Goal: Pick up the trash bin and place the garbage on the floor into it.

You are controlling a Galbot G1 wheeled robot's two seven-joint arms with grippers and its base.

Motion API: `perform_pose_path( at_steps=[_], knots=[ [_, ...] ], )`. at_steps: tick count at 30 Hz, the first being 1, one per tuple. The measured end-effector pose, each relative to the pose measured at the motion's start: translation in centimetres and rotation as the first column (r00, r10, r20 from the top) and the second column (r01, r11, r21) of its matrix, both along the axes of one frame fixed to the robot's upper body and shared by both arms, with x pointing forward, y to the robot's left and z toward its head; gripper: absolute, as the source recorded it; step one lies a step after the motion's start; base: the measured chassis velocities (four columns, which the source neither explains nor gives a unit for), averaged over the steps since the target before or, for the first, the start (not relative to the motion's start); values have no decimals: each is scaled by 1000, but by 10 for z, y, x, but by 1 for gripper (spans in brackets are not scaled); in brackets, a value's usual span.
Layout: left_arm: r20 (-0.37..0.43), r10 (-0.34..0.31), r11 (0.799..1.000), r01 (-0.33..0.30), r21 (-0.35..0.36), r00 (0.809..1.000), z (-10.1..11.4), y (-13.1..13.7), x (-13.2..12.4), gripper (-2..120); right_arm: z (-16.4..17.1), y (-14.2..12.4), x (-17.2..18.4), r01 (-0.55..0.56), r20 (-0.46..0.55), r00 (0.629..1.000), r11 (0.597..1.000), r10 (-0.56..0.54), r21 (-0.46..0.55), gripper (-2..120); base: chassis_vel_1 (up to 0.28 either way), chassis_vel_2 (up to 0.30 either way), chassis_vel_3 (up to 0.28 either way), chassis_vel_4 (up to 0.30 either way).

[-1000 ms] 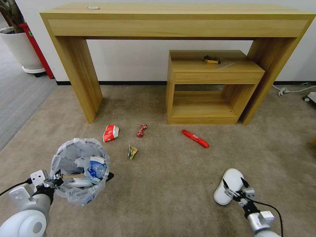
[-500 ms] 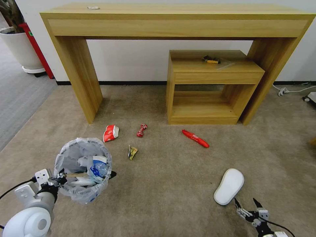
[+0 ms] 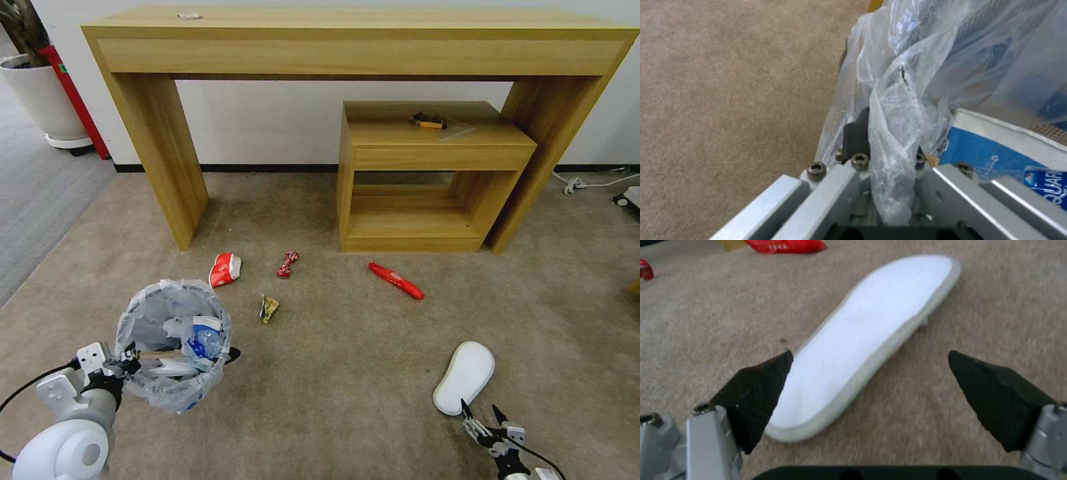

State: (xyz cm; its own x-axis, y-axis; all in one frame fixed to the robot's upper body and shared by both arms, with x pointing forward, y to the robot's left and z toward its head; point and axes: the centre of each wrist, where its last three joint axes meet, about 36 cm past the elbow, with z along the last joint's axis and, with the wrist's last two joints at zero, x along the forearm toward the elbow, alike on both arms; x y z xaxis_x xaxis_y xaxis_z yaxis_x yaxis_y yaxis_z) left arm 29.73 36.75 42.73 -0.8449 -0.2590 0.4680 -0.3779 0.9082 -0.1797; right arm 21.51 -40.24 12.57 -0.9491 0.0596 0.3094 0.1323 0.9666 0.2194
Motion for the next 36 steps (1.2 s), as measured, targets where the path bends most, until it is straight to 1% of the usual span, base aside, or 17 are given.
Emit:
perform_pose_path(
  at_steps=[5,10,22,24,29,36],
  knots=[
    [7,-4,1000,4,-2,1000,3,-3,-1,0,-3,5,-1,22,-1,1000,1000,-22,21,91,0,0,0,0],
    [11,-9,1000,9,-7,1000,5,-8,-6,0,-12,20,1,54,10,998,996,-55,67,89,0,0,0,0],
    [16,-9,1000,9,-9,1000,10,-15,-15,0,-26,46,13,67,12,998,991,-68,115,89,0,0,0,0],
    [14,-11,1000,11,-6,1000,11,-18,-20,0,-29,52,19,73,14,997,989,-76,129,86,0,0,0,0],
    [14,-16,1000,16,-5,1000,14,-22,-26,0,-32,63,28,71,24,997,986,-76,149,84,0,0,0,0],
    [13,-16,1000,16,0,1000,17,-22,-33,0,-31,67,42,71,41,996,985,-79,158,79,0,0,0,0]
  ],
)
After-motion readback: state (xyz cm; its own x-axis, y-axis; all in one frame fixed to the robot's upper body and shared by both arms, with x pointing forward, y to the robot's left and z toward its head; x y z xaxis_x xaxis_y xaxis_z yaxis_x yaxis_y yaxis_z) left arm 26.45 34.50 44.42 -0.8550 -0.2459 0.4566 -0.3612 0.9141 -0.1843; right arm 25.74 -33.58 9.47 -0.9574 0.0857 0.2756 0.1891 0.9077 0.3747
